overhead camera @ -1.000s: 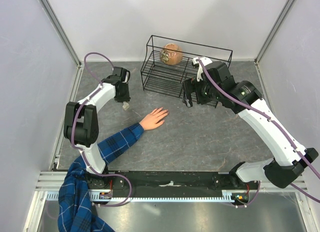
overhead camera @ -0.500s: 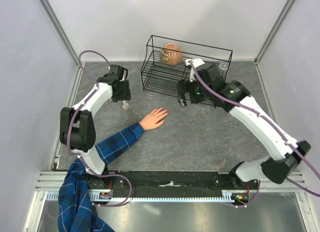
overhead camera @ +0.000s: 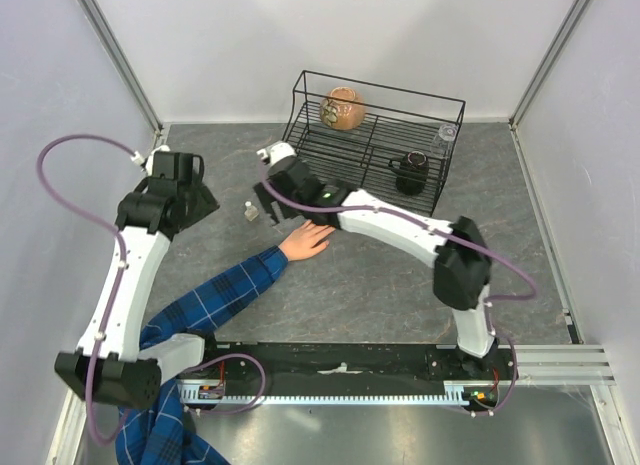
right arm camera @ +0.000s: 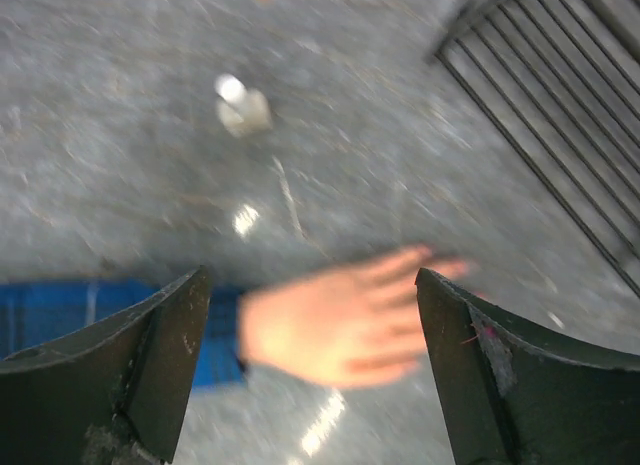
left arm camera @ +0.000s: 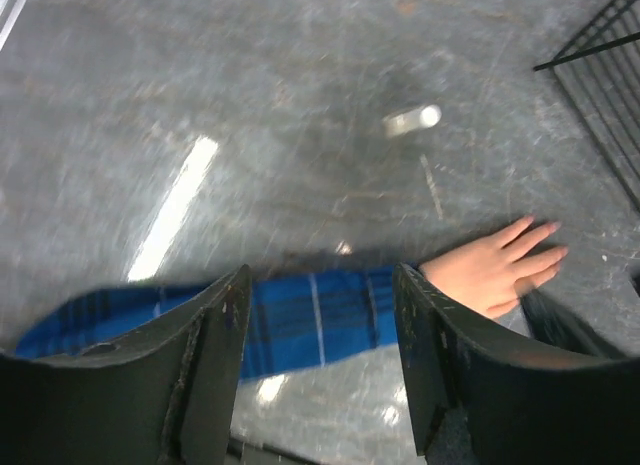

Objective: Paint the nails

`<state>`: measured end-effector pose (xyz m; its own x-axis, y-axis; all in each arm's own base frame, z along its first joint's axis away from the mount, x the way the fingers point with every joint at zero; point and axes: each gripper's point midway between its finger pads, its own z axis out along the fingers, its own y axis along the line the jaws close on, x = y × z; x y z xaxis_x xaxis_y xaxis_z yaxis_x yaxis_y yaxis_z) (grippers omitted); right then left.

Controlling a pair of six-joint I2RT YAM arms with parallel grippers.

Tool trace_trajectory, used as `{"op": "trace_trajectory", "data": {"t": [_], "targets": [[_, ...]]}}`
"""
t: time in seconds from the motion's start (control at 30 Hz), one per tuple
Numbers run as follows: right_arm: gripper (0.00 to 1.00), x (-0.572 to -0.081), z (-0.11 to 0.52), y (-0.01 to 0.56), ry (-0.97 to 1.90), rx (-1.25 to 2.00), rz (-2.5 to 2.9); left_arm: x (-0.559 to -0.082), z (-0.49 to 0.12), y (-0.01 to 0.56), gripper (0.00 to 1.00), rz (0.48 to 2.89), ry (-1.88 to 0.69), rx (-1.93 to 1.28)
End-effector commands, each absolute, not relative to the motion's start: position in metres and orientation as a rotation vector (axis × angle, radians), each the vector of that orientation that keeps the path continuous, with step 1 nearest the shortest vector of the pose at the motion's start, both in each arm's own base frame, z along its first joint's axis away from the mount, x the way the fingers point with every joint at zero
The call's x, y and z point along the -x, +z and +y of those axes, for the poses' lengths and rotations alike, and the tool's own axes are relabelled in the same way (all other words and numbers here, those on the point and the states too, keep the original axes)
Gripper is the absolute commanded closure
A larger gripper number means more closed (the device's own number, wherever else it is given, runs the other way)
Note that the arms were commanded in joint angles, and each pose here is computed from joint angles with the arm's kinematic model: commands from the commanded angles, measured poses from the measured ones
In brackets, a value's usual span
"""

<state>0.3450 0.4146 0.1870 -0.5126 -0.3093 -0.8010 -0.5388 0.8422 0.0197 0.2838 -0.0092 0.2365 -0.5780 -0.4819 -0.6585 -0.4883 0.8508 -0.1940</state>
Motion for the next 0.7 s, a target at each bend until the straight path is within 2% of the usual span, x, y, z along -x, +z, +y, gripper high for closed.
{"op": "trace_trajectory", "data": {"t": [0.0, 0.07, 0.27, 0.43, 0.47, 0.67], "targets": [[0.11, -0.375, 0.472, 0.213, 0.388, 0.487, 1.985, -0.239, 0.000, 0.226, 0.38, 2.312, 0.060, 0.866], [0.15, -0.381, 0.487, 0.190, 0.366, 0.501, 1.989, -0.227, -0.002, 0.227, 0.38, 2.310, 0.032, 0.866], [0.21, -0.394, 0.524, 0.161, 0.339, 0.535, 1.894, -0.196, -0.004, 0.227, 0.38, 2.309, -0.021, 0.817], [0.30, -0.395, 0.543, 0.148, 0.367, 0.550, 1.878, -0.180, -0.007, 0.231, 0.41, 2.323, -0.055, 0.766], [0.30, -0.396, 0.546, 0.141, 0.371, 0.552, 1.883, -0.178, -0.008, 0.233, 0.43, 2.329, -0.063, 0.731], [0.31, -0.393, 0.555, 0.118, 0.363, 0.569, 1.882, -0.164, -0.014, 0.246, 0.44, 2.331, -0.118, 0.655]]}}
